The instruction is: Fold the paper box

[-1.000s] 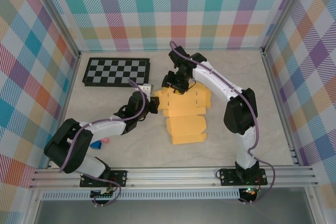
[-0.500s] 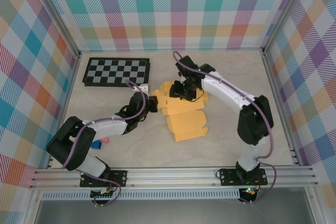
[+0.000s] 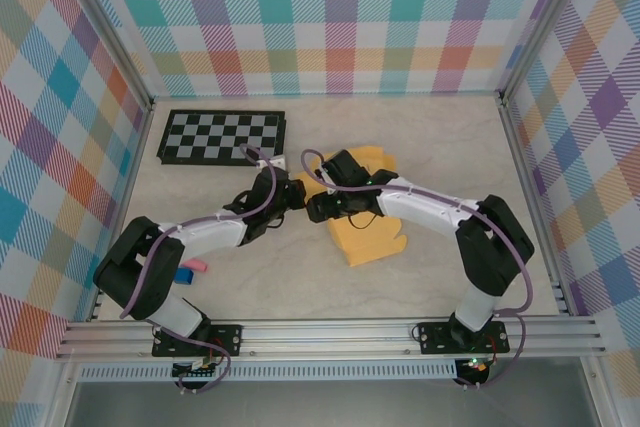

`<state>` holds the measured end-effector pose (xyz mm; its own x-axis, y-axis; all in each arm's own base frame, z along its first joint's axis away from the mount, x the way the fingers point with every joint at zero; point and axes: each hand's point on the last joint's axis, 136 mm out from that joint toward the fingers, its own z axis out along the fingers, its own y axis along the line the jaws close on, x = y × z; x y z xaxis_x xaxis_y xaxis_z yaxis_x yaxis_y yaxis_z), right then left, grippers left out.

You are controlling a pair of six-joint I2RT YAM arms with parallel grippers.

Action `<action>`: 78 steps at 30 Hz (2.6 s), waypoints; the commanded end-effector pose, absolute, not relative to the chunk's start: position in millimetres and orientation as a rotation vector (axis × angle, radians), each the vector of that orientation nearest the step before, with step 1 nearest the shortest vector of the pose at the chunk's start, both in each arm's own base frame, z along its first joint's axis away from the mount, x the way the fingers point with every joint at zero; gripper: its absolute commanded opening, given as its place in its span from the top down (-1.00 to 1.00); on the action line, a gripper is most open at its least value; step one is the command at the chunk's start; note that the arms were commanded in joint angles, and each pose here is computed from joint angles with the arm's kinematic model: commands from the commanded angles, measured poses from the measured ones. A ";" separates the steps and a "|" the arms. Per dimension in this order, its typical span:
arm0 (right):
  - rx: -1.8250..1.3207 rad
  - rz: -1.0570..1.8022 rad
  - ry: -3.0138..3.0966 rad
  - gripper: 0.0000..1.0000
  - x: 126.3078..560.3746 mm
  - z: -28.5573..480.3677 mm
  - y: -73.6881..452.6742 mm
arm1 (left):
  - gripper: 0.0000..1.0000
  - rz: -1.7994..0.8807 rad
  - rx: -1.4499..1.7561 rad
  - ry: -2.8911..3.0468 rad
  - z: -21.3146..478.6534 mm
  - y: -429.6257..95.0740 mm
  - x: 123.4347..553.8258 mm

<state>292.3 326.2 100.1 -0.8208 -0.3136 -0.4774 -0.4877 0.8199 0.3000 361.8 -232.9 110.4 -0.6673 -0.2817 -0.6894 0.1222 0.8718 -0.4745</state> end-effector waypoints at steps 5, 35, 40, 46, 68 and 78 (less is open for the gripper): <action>-0.604 0.502 2.516 -0.26 311.1 77.1 323.2 | 1.00 -0.693 -0.116 2.292 107.0 -248.7 356.0; -0.470 0.536 2.633 -0.25 290.0 59.4 312.5 | 1.00 -0.723 -0.137 2.385 92.3 -259.7 360.1; -0.427 0.423 2.659 -0.20 292.2 45.5 297.6 | 1.00 -0.723 -0.142 2.392 89.3 -260.4 361.3; -0.403 0.382 2.665 -0.03 295.7 56.7 290.3 | 1.00 -0.664 -0.117 2.392 87.2 -253.7 360.7; -0.337 0.352 2.748 0.09 288.6 36.6 264.8 | 1.00 -0.558 -0.052 2.383 69.9 -237.4 354.1; -0.313 0.183 2.841 0.08 281.3 21.7 241.5 | 1.00 -0.545 -0.044 2.378 67.1 -234.2 352.4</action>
<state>287.6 258.2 27.7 -0.9206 -0.1956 -0.3381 -0.2624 0.9509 0.1644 351.3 -237.0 62.1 -0.7851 -0.1916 -0.5891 0.0932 0.9036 -0.4181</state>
